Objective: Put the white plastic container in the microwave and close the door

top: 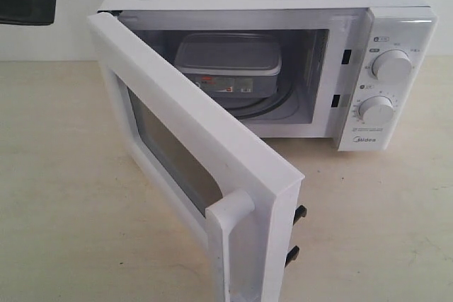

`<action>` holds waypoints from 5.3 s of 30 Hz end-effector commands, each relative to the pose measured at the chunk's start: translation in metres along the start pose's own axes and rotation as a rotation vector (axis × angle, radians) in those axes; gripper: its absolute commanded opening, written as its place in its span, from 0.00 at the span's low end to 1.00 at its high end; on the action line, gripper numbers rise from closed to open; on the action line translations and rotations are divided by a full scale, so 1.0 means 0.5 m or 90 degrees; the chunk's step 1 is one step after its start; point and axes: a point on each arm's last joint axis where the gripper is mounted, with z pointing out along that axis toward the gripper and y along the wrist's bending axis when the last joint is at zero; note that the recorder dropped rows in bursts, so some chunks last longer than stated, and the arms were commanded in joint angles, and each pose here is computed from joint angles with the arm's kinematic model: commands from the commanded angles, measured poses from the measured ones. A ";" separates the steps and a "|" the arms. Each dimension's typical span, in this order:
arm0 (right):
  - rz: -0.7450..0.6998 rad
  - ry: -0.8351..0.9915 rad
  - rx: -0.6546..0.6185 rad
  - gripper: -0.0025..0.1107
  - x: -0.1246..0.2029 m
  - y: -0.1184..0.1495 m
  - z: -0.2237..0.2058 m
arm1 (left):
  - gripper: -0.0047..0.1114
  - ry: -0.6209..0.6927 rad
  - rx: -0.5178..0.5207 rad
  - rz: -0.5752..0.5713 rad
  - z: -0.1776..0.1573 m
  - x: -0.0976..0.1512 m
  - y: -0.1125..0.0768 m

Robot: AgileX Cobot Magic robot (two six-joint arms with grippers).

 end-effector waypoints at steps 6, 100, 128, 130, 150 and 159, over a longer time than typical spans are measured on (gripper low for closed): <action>-0.036 0.102 0.013 0.02 -0.127 0.081 0.097 | 0.08 0.013 0.000 0.006 -0.002 0.002 -0.006; -0.196 0.687 -0.001 0.02 0.361 0.176 0.253 | 0.08 0.002 -0.065 0.084 -0.045 0.009 -0.100; -0.218 0.621 0.077 0.02 0.459 0.171 0.328 | 0.08 0.004 -0.064 0.084 -0.045 0.009 -0.101; -0.212 0.610 0.075 0.02 0.458 0.170 0.332 | 0.08 0.004 -0.064 0.084 -0.045 0.009 -0.101; -0.193 0.594 0.063 0.02 0.357 0.170 0.341 | 0.08 -0.015 -0.067 0.086 -0.056 0.010 -0.109; -0.189 0.541 0.075 0.02 0.182 0.110 0.274 | 0.08 -0.103 -0.074 0.120 -0.120 0.027 -0.159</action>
